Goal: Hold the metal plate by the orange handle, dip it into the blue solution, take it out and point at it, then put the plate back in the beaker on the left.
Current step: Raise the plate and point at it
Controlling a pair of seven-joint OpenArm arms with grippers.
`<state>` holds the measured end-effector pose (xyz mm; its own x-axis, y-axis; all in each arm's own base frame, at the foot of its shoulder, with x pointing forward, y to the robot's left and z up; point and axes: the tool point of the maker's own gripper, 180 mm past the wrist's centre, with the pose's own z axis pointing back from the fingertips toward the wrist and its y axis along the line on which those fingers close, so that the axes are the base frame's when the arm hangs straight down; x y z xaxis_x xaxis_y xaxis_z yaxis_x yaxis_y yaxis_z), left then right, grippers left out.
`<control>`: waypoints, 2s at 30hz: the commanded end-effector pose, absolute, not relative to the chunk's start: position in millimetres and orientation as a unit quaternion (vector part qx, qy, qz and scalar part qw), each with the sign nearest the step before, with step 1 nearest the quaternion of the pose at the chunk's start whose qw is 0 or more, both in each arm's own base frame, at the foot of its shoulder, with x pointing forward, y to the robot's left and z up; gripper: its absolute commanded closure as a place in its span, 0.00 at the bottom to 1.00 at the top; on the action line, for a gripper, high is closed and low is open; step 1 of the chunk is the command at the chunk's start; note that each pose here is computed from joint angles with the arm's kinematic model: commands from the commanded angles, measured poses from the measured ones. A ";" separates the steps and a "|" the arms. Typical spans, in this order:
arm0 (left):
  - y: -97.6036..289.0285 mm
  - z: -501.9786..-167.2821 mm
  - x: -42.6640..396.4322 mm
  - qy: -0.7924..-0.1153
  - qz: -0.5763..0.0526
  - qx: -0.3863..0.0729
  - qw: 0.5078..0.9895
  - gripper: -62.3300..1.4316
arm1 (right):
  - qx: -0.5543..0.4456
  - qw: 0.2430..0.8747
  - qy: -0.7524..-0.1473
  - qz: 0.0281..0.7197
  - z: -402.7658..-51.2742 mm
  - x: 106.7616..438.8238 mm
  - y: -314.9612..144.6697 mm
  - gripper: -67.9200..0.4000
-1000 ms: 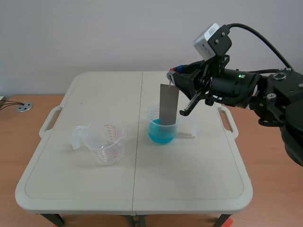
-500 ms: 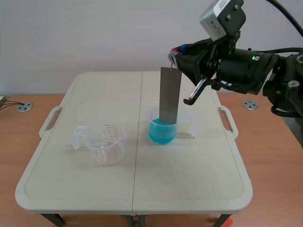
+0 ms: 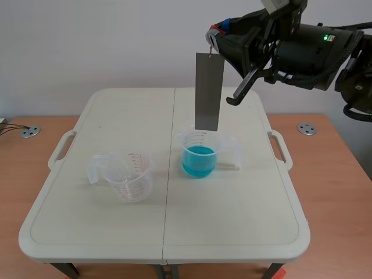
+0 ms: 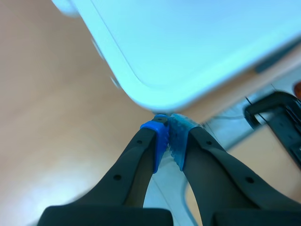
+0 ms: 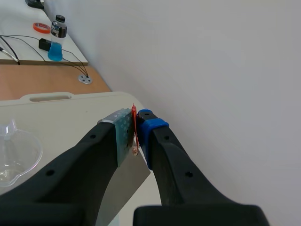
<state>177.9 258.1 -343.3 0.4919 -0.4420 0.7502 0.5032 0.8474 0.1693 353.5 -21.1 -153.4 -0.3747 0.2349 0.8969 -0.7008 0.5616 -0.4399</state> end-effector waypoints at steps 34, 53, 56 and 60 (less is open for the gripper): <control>31.1 -269.8 324.0 -0.556 -0.457 -0.189 0.669 0.95 | 0.159 0.502 -0.731 0.434 -123.6 352.6 -23.5 0.97; -26.5 -278.0 353.9 -0.569 -0.453 -0.193 0.659 0.95 | 0.160 0.502 -0.732 0.433 -123.2 352.5 -23.4 0.97; -31.1 -280.3 358.0 -0.573 -0.449 -0.185 0.660 0.95 | 0.160 0.501 -0.732 0.433 -123.1 352.4 -23.4 0.97; -35.1 -279.9 362.8 -0.582 -0.441 -0.178 0.660 0.96 | 0.160 0.502 -0.732 0.433 -123.2 352.4 -23.4 0.97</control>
<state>354.6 -33.2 -297.6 -0.0284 -0.4087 0.9122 0.8047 0.5321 0.2635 353.4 -24.8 -142.2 -0.4000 0.2317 0.8867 -0.6809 0.5724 -0.4568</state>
